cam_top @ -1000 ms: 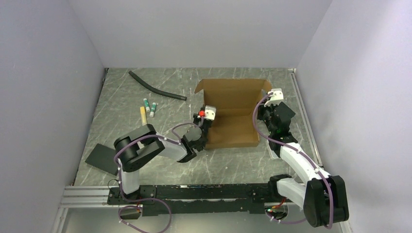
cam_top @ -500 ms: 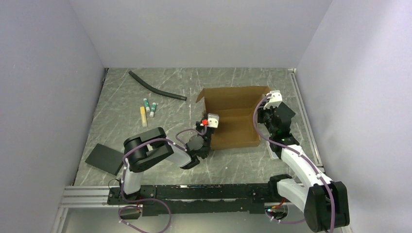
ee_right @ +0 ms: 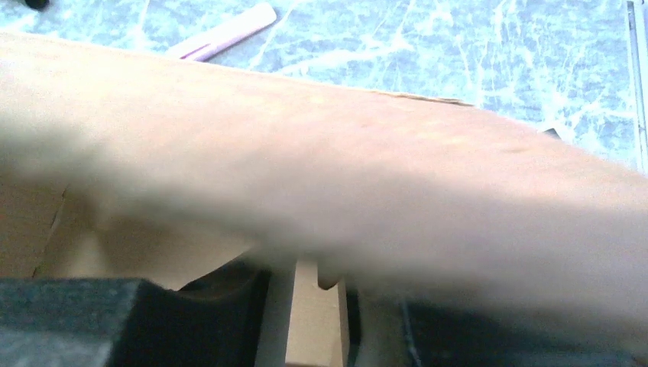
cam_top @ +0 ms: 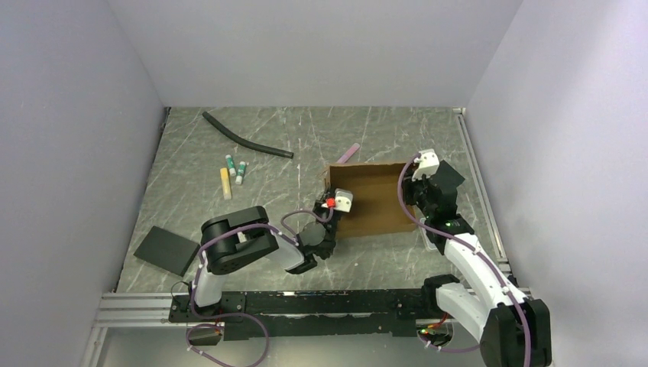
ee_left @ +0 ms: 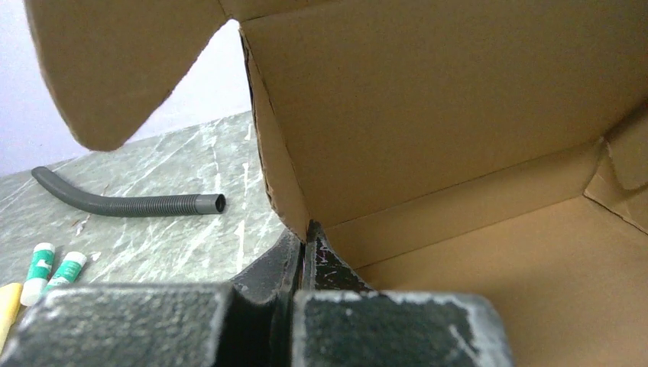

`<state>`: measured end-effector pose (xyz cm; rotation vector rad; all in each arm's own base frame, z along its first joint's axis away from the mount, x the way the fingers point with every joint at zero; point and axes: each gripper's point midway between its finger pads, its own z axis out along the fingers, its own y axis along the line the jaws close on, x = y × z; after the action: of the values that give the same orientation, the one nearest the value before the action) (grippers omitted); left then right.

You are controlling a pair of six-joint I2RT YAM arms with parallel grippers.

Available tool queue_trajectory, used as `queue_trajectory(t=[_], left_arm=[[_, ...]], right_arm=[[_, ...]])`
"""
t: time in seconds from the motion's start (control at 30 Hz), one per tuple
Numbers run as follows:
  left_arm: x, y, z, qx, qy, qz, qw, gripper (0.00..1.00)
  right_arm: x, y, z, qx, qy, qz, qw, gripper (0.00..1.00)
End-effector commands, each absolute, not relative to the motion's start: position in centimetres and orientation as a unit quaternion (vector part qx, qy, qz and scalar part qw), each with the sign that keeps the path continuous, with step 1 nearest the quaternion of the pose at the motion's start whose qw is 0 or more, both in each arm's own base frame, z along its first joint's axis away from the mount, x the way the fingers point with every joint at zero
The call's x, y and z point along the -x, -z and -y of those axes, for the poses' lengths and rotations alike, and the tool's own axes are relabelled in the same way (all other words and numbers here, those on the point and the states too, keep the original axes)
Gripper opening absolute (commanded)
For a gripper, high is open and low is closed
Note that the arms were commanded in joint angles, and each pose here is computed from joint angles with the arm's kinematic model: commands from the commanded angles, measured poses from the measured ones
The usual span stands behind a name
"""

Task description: Fold the paper box

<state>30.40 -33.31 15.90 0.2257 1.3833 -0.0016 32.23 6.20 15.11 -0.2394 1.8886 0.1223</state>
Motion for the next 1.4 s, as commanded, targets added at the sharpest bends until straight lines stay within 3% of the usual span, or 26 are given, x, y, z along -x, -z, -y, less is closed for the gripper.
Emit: queue_trajectory(t=[0.0, 0.17, 0.27, 0.67, 0.83, 1.03, 1.23, 1.37], left_arm=[[-29.1, -15.3, 33.9, -0.135, -0.01, -0.633, 0.762, 0.0], [-28.8, -14.9, 34.1, -0.139, -0.016, -0.635, 0.76, 0.0], [-28.7, -14.8, 34.2, -0.141, -0.018, -0.635, 0.759, 0.0], [-28.7, -14.4, 34.4, -0.139, -0.026, -0.638, 0.757, 0.0], [-28.6, -14.4, 34.4, -0.139, -0.027, -0.638, 0.757, 0.0], [-28.3, -14.4, 34.6, -0.146, -0.029, -0.637, 0.756, 0.0], [-28.2, -14.3, 34.7, -0.147, -0.031, -0.638, 0.755, 0.0], [-28.1, -14.4, 35.0, -0.148, -0.032, -0.636, 0.757, 0.0]], right_arm=[[-31.6, -16.0, -6.3, 0.122, -0.042, -0.809, 0.574, 0.33], [-30.9, -16.4, -5.3, 0.138, -0.013, -0.808, 0.573, 0.51], [-30.3, -16.7, -5.0, 0.145, -0.005, -0.809, 0.569, 0.57], [-27.8, -18.5, -1.1, 0.176, 0.074, -0.802, 0.566, 0.76], [-25.7, -20.1, -0.5, 0.206, 0.076, -0.791, 0.571, 0.79], [-21.4, -23.5, -5.2, 0.398, -0.014, -0.76, 0.513, 0.85], [-21.0, -27.1, -7.9, 0.526, -0.057, -0.687, 0.498, 0.92], [-21.7, -28.2, -9.3, 0.572, -0.095, -0.661, 0.477, 0.91]])
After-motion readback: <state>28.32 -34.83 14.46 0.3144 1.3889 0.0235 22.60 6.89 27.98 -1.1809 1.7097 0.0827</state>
